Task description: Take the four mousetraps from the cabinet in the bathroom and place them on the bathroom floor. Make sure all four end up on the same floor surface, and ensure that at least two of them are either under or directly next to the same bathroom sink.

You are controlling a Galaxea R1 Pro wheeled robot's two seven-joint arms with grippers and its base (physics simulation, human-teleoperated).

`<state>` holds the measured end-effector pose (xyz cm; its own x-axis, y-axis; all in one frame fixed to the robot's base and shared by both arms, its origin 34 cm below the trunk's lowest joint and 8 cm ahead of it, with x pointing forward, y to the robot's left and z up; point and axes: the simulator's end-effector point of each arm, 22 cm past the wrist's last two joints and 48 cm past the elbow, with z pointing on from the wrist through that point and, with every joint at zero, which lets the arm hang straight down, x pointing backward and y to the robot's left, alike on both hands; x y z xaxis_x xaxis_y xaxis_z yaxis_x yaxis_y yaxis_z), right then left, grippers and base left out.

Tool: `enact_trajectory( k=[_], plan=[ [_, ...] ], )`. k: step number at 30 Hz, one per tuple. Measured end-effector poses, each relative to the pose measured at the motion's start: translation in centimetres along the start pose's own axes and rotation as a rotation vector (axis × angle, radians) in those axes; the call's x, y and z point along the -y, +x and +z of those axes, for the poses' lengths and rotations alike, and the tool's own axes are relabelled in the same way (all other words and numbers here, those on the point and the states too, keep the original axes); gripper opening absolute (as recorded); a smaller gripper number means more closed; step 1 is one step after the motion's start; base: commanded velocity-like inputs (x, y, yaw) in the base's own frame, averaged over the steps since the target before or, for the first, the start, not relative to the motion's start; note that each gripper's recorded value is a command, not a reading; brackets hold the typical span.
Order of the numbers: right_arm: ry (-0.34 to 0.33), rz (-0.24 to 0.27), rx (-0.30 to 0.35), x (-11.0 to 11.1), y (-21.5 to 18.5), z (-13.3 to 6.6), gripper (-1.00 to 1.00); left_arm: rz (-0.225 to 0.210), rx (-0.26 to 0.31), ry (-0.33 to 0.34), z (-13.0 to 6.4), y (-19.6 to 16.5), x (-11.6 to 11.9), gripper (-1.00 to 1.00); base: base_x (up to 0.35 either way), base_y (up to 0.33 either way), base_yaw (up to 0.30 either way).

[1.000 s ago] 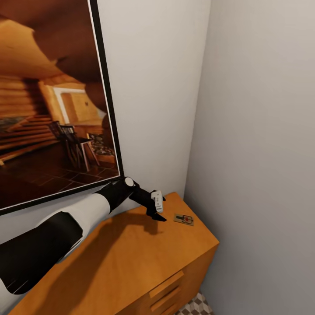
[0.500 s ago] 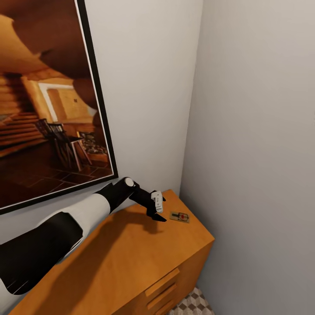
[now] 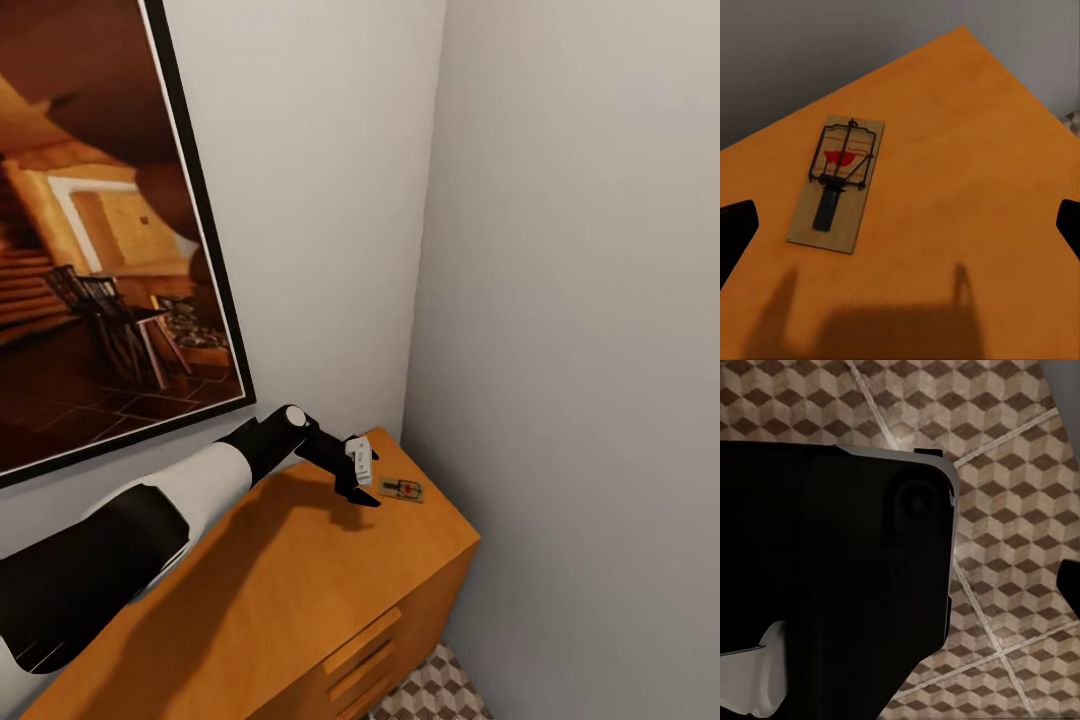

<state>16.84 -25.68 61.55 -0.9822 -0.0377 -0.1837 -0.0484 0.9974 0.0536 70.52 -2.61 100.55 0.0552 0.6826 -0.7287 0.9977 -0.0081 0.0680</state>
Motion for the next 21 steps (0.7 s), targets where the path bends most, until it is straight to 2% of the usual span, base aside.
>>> enact_trajectory(
  k=[12,21],
  plan=[
    [-0.001,0.001,-0.018,0.0,0.7,0.0,1.00,-0.017,-0.004,0.010,0.6,1.1,0.0,1.00,0.000,0.000,-0.055],
    [-0.001,0.002,-0.031,-0.1,1.2,-0.1,1.00,-0.067,-0.026,0.002,0.3,3.8,-0.4,1.00,0.000,0.000,-0.002]
  ],
)
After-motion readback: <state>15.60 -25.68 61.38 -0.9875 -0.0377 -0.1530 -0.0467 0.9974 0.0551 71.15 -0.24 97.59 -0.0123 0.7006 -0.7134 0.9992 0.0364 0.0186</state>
